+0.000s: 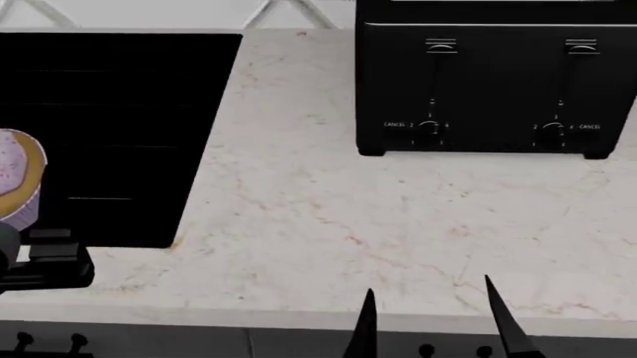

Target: Pick up the bowl with cake and place it on the tray. Pick up the cupcake and place it on the tray.

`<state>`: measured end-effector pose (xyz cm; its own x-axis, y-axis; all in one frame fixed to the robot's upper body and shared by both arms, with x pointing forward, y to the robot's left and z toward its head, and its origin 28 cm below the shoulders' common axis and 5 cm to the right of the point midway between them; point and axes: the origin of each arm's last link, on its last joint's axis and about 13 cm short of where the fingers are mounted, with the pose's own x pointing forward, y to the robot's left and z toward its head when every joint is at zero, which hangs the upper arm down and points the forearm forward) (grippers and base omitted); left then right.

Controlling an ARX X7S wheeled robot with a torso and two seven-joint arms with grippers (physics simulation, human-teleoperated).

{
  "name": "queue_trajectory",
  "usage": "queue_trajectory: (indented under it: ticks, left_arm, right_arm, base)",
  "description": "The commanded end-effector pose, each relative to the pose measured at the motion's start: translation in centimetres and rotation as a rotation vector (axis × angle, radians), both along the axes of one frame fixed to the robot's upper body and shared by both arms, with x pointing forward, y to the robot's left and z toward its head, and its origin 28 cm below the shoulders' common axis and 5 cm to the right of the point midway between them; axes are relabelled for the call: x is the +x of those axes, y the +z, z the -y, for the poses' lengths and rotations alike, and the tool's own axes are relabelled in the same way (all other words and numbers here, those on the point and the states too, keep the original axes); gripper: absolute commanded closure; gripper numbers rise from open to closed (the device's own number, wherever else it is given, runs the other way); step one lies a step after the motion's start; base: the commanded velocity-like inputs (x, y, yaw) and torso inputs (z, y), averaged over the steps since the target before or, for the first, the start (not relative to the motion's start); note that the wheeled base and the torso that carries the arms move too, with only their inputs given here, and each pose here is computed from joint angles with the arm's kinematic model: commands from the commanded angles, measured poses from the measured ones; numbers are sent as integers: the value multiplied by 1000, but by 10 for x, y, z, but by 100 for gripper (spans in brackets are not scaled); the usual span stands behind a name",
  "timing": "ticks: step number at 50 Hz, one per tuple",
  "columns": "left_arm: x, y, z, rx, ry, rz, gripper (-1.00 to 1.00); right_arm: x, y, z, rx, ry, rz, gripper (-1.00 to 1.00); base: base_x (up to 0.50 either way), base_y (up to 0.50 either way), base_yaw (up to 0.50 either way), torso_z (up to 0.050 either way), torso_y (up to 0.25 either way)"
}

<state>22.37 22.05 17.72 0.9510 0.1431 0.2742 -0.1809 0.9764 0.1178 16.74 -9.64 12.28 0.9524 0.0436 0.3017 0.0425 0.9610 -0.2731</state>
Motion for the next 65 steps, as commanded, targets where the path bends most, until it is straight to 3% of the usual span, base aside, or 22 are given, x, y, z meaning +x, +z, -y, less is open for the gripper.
queue_trajectory:
  ticks: [1, 65]
  left_arm:
    - [0, 1, 1, -24, -3, 5, 100]
    - [-1, 1, 2, -10, -13, 10, 100]
  right_arm:
    - [0, 0, 0, -3, 1, 1, -100]
    - [0, 1, -1, -13, 6, 2, -100]
  base:
    - [0, 500, 0, 0, 0]
    - [0, 500, 0, 0, 0]
